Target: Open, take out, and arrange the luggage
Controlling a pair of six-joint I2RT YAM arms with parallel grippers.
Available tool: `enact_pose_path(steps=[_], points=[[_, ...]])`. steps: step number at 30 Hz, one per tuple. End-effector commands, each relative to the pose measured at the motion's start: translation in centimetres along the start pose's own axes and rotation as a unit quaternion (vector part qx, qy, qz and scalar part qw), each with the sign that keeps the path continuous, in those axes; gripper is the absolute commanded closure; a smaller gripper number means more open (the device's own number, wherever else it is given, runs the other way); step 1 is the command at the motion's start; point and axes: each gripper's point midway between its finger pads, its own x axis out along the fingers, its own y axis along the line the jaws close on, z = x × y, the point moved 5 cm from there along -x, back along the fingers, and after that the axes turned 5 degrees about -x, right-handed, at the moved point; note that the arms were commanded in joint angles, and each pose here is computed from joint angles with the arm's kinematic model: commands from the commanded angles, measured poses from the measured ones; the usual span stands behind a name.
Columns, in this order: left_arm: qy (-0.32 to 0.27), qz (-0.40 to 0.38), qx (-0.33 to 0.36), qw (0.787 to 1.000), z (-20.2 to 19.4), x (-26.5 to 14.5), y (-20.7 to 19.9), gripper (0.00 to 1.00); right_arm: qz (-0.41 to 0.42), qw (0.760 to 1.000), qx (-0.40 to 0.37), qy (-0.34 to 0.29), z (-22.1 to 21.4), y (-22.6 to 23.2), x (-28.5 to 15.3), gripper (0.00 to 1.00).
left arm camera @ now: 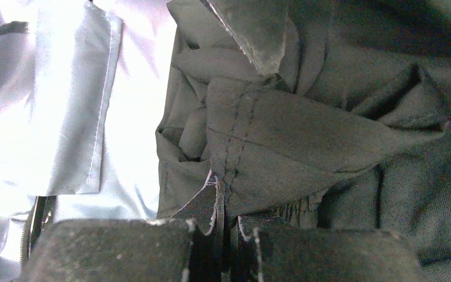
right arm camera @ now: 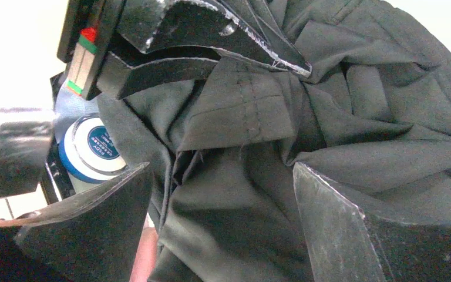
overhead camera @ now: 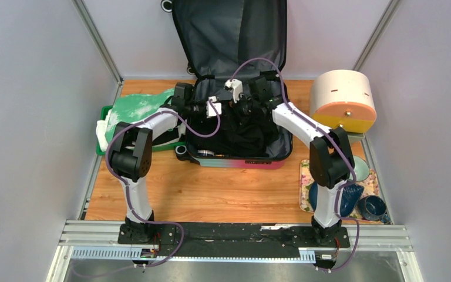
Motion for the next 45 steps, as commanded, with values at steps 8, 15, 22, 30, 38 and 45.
enact_pose_path(steps=[8, 15, 22, 30, 38, 45], points=[[-0.025, 0.043, -0.034, 0.998, 0.7, -0.1, 2.6, 1.00, -0.160, 0.983, 0.078, 0.041, 1.4, -5.9, -10.0, 0.12], [-0.018, 0.038, -0.080, 0.996, 0.8, 1.5, 2.3, 1.00, -0.090, 0.991, 0.094, 0.044, 1.2, -2.9, -11.4, 0.11], [-0.024, 0.046, -0.111, 0.992, 1.0, 1.6, 2.4, 1.00, -0.117, 0.991, 0.067, -0.026, 3.7, 0.0, -6.0, 0.08], [-0.024, 0.061, -0.129, 0.989, 1.2, 1.2, 2.2, 1.00, -0.134, 0.988, 0.059, -0.049, 2.9, 0.8, -0.2, 0.07], [-0.031, 0.063, -0.158, 0.985, 1.1, 0.6, 2.0, 1.00, -0.268, 0.963, -0.015, 0.020, -1.1, -2.6, 0.7, 0.35], [-0.059, 0.010, -0.111, 0.992, 1.7, 0.7, 1.0, 1.00, -0.306, 0.949, -0.055, 0.058, -1.8, -5.7, -2.1, 1.00]])
